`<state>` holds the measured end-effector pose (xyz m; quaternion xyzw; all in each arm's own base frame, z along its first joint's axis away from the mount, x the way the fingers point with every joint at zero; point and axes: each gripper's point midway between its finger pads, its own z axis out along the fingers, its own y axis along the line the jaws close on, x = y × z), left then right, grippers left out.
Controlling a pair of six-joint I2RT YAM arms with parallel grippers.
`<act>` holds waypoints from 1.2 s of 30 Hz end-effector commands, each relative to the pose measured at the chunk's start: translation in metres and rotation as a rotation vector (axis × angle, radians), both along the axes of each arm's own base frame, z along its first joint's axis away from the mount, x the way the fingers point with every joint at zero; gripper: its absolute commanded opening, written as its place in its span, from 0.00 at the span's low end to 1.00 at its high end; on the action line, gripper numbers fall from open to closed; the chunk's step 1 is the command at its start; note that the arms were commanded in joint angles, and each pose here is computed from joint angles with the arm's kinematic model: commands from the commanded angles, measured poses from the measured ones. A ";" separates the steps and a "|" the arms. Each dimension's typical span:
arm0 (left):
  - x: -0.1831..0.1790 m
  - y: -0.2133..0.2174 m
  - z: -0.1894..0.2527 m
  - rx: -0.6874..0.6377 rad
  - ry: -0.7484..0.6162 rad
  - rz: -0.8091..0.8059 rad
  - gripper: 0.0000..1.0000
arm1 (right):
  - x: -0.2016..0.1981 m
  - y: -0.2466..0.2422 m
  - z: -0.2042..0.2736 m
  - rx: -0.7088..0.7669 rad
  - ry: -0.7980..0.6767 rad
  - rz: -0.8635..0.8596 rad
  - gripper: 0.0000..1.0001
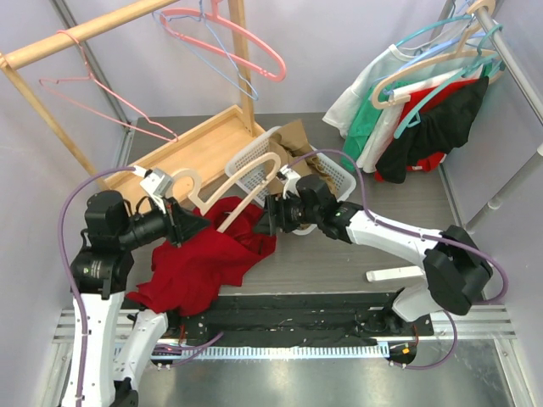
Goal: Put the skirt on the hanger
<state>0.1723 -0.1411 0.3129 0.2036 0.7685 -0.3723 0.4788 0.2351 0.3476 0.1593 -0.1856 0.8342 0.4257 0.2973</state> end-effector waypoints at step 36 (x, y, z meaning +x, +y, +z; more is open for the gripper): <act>0.011 0.000 -0.005 0.011 0.012 0.021 0.00 | 0.110 -0.049 0.105 -0.012 -0.099 -0.365 0.01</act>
